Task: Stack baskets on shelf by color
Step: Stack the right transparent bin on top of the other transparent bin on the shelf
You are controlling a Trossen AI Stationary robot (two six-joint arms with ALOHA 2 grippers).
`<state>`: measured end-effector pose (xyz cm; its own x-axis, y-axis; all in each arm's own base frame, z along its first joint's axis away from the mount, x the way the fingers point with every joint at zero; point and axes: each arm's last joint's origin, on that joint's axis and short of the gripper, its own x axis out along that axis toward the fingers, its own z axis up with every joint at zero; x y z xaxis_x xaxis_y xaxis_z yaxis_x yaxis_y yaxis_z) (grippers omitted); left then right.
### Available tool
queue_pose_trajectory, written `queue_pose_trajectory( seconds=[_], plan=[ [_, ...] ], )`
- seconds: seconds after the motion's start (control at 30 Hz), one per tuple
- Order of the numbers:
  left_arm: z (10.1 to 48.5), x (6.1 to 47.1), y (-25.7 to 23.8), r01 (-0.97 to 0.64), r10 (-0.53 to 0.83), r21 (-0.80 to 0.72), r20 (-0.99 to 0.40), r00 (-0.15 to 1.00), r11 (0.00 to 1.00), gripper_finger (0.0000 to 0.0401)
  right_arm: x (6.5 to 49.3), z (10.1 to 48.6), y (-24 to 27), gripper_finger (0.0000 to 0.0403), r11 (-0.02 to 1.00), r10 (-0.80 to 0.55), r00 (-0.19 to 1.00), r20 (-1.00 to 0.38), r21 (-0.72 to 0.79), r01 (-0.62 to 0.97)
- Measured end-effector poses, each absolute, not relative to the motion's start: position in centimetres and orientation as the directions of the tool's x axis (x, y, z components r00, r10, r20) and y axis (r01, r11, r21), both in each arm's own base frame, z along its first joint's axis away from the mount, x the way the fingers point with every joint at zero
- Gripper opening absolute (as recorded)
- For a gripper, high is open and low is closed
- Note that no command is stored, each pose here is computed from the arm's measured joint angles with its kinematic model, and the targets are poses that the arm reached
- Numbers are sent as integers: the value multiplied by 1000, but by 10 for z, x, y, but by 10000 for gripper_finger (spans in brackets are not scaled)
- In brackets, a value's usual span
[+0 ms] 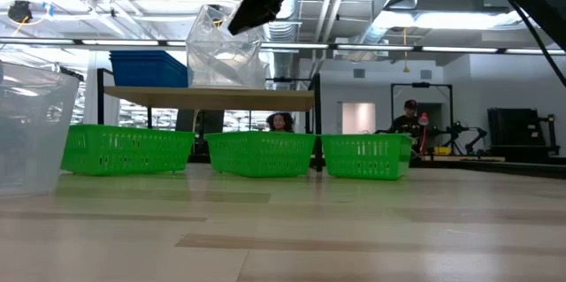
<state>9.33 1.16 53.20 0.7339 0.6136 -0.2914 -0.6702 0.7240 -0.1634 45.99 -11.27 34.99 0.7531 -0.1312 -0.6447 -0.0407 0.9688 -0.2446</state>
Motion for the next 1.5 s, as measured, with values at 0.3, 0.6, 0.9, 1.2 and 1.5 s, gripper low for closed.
queue_pose_trajectory(
  seconds=[0.3, 0.6, 0.9, 1.2, 1.5],
  plan=[
    [532, 93, 12, -670, 614, -163, -291, 734, 724, 176, 460, 351, -113, 157, 963, -138, 758, -637, -264, -47],
    [532, 93, 12, -671, 614, -163, -291, 733, 724, 176, 459, 356, -115, 13, 954, -193, 754, -628, -299, -5],
    [532, 93, 12, -671, 615, -161, -292, 733, 723, 176, 458, 363, -115, 8, 930, -253, 767, -590, -366, 25],
    [532, 93, 12, -671, 615, -152, -295, 731, 725, 176, 449, 389, -116, 6, 899, -331, 781, -530, -428, 90],
    [531, 93, 12, -673, 615, -143, -303, 728, 726, 176, 444, 384, -112, 7, 909, -315, 731, -605, -414, 49]
  ],
)
